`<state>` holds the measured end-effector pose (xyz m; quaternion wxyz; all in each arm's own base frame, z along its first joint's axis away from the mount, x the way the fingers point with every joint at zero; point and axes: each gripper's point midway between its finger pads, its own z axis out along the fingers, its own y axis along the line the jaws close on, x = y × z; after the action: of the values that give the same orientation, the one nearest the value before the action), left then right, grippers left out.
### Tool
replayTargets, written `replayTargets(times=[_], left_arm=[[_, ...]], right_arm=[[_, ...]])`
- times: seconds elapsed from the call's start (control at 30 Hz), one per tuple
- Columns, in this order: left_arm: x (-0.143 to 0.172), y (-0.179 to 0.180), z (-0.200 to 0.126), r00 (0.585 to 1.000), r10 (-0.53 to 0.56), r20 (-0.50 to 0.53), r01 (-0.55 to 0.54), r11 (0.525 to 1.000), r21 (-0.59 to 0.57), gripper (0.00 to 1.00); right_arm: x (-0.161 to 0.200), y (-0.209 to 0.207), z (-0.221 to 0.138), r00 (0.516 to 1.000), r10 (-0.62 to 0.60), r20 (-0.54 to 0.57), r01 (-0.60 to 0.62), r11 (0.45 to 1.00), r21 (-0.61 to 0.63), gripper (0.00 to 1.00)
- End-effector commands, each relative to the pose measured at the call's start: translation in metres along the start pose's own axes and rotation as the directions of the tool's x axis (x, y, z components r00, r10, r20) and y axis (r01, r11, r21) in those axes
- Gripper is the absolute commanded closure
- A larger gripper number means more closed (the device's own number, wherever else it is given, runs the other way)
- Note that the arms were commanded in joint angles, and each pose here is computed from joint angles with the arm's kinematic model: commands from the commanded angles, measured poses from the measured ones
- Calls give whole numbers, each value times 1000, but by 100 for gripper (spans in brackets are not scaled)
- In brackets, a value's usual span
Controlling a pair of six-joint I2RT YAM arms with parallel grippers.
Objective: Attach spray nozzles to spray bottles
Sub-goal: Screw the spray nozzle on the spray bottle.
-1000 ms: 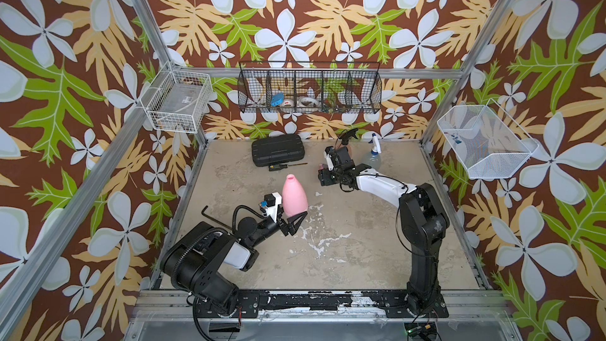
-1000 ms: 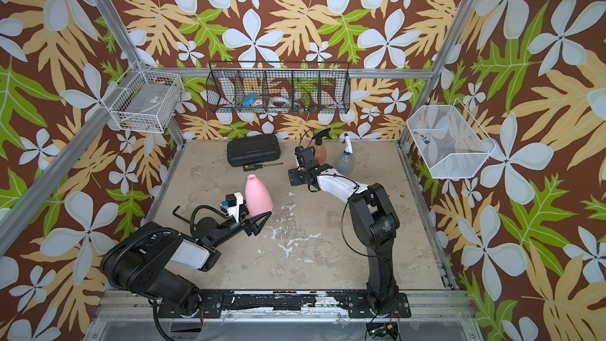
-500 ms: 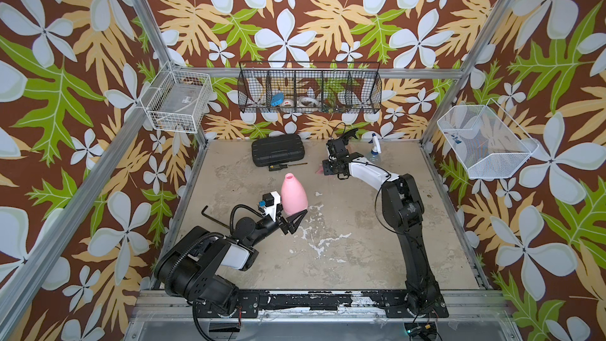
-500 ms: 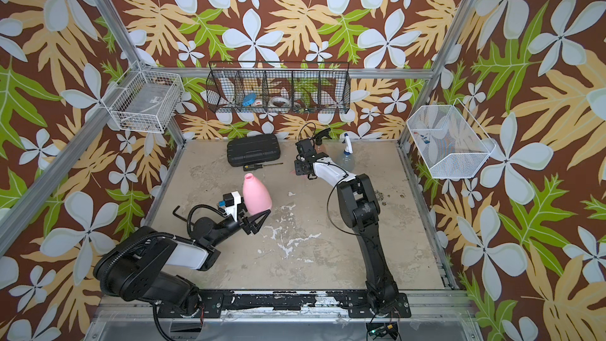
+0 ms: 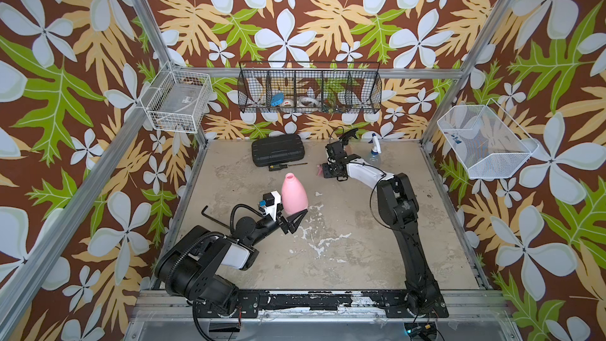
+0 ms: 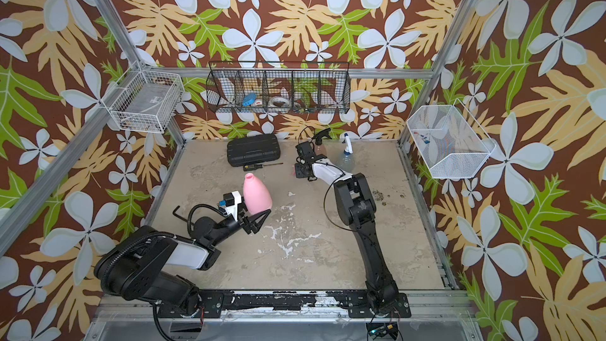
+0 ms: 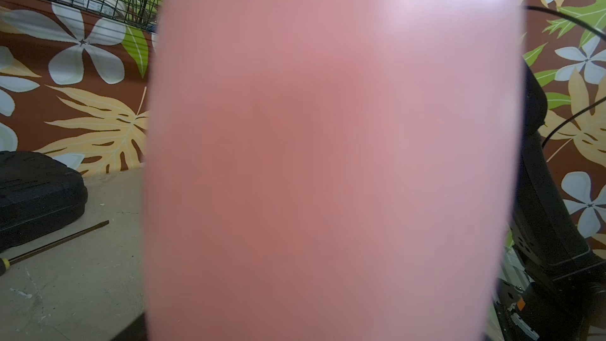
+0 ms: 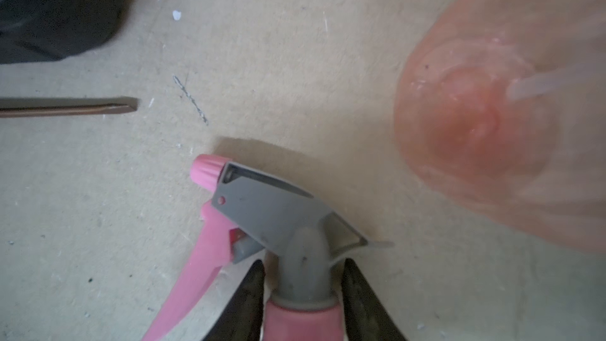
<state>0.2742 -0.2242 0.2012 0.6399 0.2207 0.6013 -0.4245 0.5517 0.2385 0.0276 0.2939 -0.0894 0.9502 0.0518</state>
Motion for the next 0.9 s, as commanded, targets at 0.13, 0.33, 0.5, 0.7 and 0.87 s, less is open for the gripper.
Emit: replayTargets(times=[0.13, 0.33, 0.5, 0.7, 0.87], left_arm=[[-25, -10, 0, 995, 39, 96, -43, 998, 40, 32], [-26, -9, 0, 994, 39, 99, -43, 998, 35, 32], [-25, -10, 0, 995, 26, 97, -30, 999, 40, 33], [-28, -7, 4, 993, 36, 110, -37, 999, 13, 38], [-28, -16, 10, 992, 54, 112, -59, 997, 42, 37]], right_arm=[[4, 4, 1, 999, 18, -28, -18, 1000, -17, 70], [-12, 13, -31, 998, 56, 21, -55, 996, -71, 88], [-57, 26, -108, 977, 98, 190, -72, 988, -137, 90], [-119, 56, -277, 784, 237, 574, -23, 934, -356, 92], [-124, 104, -412, 567, 419, 709, 171, 782, -599, 92]])
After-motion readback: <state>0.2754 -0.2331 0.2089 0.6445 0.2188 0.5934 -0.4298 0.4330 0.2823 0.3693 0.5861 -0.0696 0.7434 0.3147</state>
